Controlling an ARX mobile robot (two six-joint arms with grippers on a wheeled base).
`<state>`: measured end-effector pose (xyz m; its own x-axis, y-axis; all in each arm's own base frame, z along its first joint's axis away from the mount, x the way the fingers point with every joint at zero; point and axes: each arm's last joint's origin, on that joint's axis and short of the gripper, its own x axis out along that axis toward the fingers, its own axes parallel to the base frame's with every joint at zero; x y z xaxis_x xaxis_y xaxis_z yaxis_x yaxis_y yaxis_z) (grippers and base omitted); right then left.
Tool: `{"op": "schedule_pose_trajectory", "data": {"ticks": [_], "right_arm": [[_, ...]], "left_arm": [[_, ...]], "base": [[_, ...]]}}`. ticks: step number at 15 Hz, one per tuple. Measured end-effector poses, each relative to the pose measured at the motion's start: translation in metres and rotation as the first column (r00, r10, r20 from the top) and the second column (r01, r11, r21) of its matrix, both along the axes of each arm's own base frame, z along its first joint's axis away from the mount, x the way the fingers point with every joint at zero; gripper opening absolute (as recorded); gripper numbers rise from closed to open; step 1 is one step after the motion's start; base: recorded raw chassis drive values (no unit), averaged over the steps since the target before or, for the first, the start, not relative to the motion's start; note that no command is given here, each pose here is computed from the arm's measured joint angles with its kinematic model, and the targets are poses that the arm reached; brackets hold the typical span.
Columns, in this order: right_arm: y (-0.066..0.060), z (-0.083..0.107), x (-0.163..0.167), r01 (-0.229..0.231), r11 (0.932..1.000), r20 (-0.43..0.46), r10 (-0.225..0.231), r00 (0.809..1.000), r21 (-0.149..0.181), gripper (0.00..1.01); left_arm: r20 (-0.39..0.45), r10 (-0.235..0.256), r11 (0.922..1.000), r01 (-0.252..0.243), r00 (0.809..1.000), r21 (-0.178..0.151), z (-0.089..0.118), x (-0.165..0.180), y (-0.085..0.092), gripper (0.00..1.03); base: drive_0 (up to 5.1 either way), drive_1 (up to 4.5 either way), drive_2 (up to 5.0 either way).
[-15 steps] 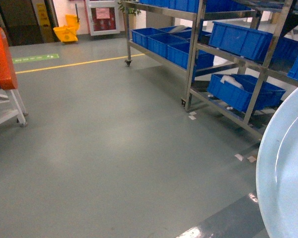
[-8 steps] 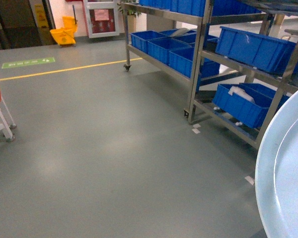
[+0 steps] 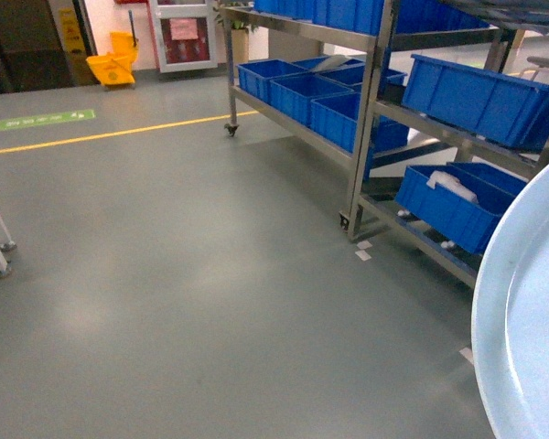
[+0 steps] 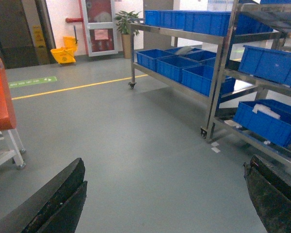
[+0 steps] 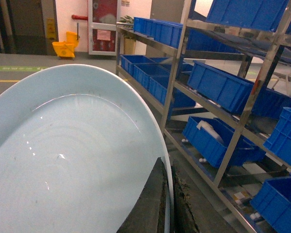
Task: Place blue tray on left shelf second layer neatly
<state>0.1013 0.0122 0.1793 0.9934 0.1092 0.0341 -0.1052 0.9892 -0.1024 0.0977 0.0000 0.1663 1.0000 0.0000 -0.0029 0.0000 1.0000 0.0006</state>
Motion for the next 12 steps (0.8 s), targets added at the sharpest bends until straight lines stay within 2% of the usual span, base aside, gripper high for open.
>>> {"op": "schedule_pose_trajectory", "data": {"ticks": [12], "right_arm": [[0.0000, -0.0006, 0.0001, 0.000, 1.0000, -0.005, 0.000, 1.000, -0.001, 0.02]], "left_arm": [[-0.002, 0.001, 1.0000, -0.001, 1.000, 0.000, -0.0001, 0.0000, 0.0000, 0.98]], "base": [[0.0, 3.97, -3.9]]}}
